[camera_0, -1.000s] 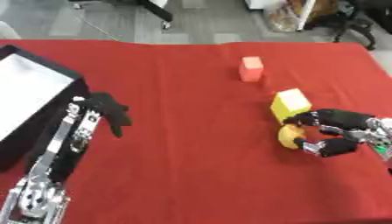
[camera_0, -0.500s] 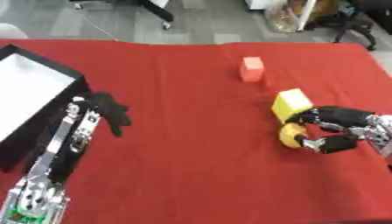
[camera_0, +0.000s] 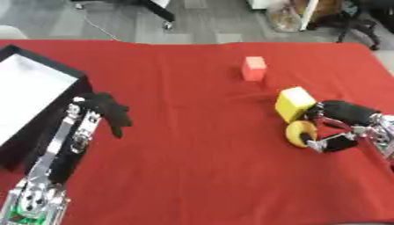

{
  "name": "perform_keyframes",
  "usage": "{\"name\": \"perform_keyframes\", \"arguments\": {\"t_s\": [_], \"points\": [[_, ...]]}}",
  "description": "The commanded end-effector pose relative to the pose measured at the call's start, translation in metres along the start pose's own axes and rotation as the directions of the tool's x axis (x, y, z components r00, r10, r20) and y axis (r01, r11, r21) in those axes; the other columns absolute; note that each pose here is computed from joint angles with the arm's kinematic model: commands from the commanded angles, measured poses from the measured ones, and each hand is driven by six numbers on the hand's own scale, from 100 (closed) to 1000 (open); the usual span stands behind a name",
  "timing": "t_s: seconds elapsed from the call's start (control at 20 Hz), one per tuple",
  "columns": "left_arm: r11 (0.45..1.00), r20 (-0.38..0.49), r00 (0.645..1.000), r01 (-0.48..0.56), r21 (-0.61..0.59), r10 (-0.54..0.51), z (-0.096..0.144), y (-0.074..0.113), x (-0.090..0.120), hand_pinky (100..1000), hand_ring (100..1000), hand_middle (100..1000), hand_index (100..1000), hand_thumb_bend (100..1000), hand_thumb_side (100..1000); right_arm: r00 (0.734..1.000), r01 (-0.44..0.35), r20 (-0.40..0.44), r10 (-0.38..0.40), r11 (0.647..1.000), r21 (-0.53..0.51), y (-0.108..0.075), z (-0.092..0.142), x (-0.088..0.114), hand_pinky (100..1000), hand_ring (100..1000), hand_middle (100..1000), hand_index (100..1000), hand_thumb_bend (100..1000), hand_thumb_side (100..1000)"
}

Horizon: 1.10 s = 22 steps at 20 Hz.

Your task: Pick up the objects with one hand, pass them to the other hand, and then place them into the box on the other side of the table.

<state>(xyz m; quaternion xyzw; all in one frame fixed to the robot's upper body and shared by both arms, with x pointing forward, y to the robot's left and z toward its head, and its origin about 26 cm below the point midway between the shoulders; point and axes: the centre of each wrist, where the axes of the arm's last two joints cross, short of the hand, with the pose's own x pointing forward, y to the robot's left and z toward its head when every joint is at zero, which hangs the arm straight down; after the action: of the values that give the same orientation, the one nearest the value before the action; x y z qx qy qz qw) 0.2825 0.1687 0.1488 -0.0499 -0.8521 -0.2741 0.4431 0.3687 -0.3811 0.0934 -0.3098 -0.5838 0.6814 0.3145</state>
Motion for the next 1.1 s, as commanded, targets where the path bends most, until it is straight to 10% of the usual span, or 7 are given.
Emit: {"name": "perform_keyframes", "arguments": {"t_s": [0.05, 0.45, 1.1], "points": [[1.0, 0.022, 1.0, 0.014, -0.003, -0.014, -0.002, 0.003, 0.006, 742, 475, 376, 337, 129, 954, 0.999, -0.038, -0.006, 0.038, 0.995, -0.092, -0.021, 0.004, -0.004, 725, 546, 350, 226, 100, 272], [1.0, 0.01, 1.0, 0.02, 0.002, -0.02, -0.001, 0.004, 0.004, 737, 474, 376, 370, 124, 952, 0.998, -0.049, 0.033, 0.06, 0.964, -0.261, -0.034, -0.004, 0.004, 711, 508, 327, 212, 100, 174], [0.987, -0.12, 0.98, 0.162, 0.024, -0.158, -0.023, 0.0, -0.031, 718, 493, 441, 496, 103, 950, 0.945, 0.114, 0.309, 0.105, 0.781, -0.614, -0.12, -0.058, 0.071, 693, 466, 302, 199, 100, 204]]}}
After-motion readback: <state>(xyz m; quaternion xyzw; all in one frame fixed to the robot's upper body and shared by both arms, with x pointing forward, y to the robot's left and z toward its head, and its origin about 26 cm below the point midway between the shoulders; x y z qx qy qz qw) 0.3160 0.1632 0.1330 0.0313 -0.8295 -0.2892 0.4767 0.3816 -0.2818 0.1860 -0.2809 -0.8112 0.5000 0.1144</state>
